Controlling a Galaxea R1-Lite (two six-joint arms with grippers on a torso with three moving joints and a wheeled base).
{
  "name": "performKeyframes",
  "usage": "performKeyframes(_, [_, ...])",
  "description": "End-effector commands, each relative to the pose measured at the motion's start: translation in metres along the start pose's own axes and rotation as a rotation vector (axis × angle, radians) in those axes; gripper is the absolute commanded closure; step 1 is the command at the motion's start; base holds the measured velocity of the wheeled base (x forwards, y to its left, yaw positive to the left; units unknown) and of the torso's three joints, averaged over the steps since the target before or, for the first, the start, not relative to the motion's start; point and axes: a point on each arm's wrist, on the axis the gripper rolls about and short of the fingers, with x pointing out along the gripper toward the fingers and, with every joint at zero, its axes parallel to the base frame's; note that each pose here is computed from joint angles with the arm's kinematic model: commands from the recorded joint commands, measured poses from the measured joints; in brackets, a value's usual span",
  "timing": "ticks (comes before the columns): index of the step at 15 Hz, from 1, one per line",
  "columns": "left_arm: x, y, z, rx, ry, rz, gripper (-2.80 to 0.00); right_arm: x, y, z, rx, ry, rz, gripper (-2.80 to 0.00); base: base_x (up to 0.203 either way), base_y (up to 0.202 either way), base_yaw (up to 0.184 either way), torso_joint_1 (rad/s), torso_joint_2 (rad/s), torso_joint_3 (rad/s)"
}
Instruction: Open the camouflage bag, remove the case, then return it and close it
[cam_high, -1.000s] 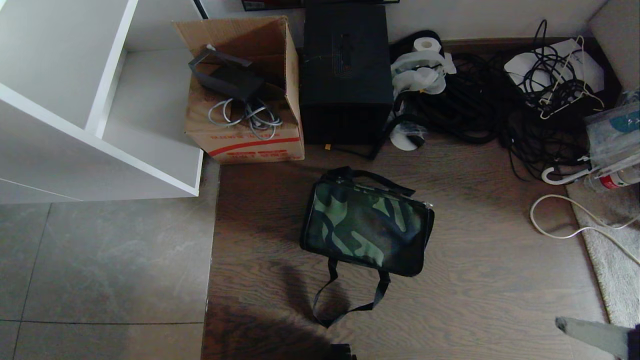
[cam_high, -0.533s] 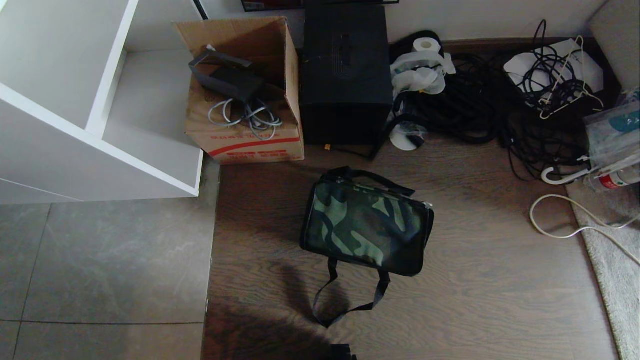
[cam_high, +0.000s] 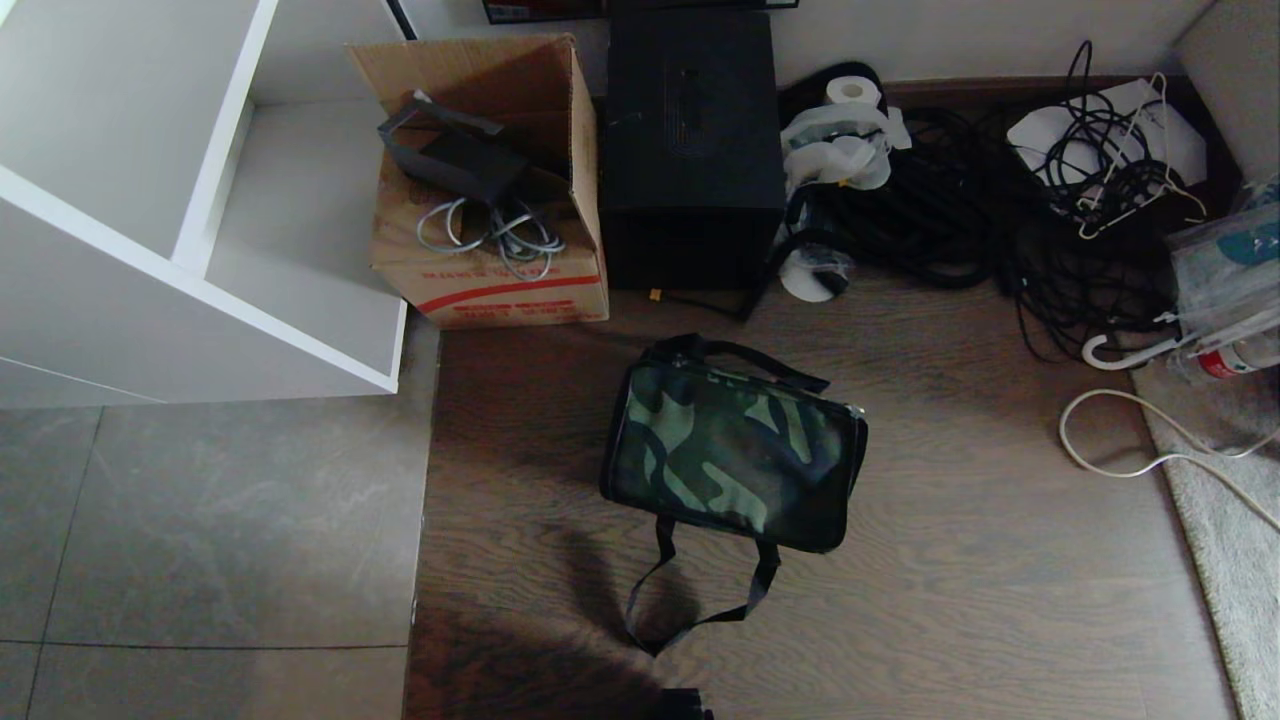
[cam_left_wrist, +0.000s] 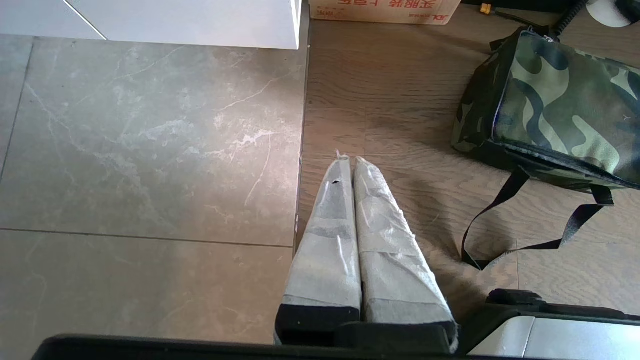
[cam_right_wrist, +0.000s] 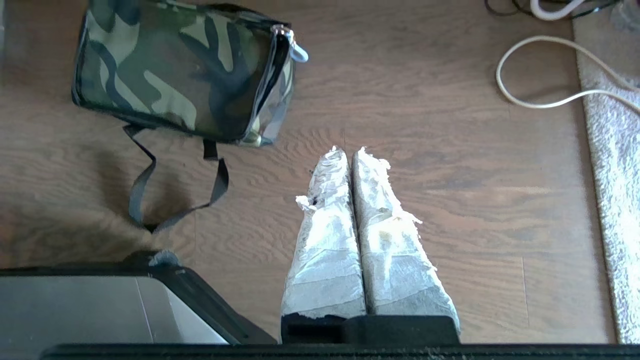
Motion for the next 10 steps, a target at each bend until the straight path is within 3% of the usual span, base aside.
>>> performKeyframes(1, [0.0005,0.0001,-0.0024,-0.001,0.006,0.002,0.00,-0.0005,0.0000,-0.0010,0.000,-0.004,0.001,0.00,0.000,0.000,0.000,0.000,0.00,0.000])
performKeyframes(10, [0.0005,0.0001,-0.0025,-0.001,0.007,0.001,0.00,-0.0005,0.0000,-0.0012,0.000,-0.004,0.000,0.00,0.000,0.000,0.000,0.000,0.00,0.000])
